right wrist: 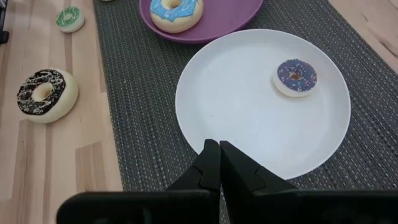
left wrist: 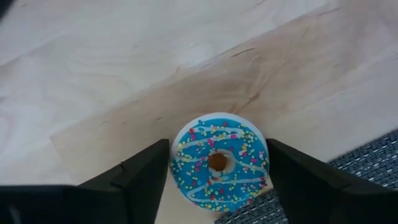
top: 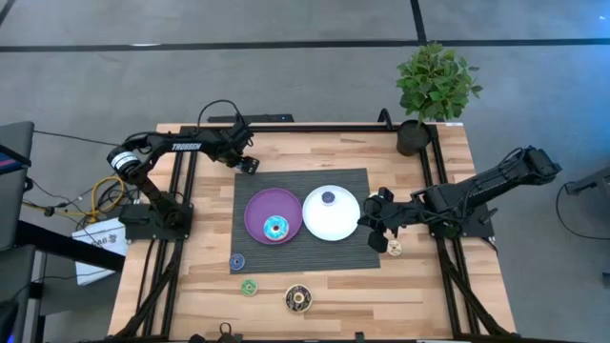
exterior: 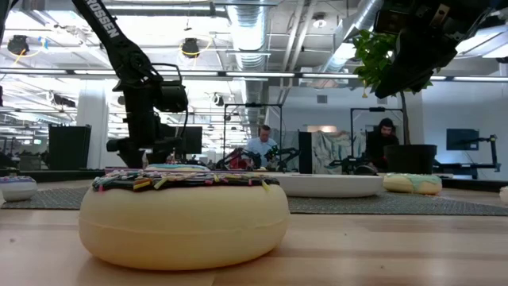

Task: Pick & Place donuts
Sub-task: Put the small blue donut on the white plate

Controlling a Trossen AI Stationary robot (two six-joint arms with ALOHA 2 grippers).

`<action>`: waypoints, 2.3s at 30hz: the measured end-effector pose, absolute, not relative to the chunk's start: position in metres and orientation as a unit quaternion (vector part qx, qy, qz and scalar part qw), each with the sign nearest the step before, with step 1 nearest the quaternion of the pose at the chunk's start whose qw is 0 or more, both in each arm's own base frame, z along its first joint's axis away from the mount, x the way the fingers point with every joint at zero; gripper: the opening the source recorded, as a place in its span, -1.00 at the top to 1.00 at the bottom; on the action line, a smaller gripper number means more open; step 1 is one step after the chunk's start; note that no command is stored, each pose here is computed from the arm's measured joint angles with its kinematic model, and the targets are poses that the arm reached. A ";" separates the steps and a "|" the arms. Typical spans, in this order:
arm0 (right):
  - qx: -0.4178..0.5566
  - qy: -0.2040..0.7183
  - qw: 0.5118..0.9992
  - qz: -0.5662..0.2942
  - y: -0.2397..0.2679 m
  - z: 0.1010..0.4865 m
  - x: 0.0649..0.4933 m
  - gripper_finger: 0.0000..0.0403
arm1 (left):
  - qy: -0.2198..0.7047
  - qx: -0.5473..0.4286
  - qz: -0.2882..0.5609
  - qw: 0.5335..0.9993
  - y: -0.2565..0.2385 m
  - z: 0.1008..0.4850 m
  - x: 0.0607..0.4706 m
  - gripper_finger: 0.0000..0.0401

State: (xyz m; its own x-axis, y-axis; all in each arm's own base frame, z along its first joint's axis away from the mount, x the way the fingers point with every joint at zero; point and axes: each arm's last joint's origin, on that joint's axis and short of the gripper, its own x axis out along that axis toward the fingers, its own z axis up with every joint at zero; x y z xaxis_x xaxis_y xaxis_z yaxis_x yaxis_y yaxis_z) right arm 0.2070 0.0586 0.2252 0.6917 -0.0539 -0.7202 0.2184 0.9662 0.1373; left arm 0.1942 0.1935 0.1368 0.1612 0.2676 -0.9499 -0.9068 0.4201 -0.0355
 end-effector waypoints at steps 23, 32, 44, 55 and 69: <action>0.107 0.386 0.913 -0.074 0.059 0.225 0.207 1.00 | 0.472 -0.335 0.415 0.702 0.195 0.155 0.200 -0.03; 0.107 0.386 0.913 -0.073 0.059 0.225 0.207 1.00 | 0.447 -0.302 0.340 0.770 0.187 0.208 0.244 -0.03; 0.098 0.377 0.916 -0.097 0.057 0.225 0.207 1.00 | 0.417 -0.130 0.215 0.874 0.112 0.274 0.315 -0.03; 0.102 0.370 0.919 -0.095 0.058 0.226 0.209 1.00 | 0.399 -0.091 0.131 0.903 0.060 0.256 0.354 -0.03; 0.106 0.360 0.922 -0.092 0.058 0.228 0.210 1.00 | 0.430 -0.111 0.111 0.889 0.037 0.189 0.418 -0.03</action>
State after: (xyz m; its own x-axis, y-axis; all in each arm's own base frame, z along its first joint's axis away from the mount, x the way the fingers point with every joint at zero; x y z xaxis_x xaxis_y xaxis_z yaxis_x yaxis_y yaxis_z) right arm 0.2101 0.0582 0.2278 0.7245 -0.0936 -0.6829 0.2462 0.9605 0.1295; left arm 0.4177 0.0372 0.1887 0.6058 0.1019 -0.7891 -0.2929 0.9507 -0.1021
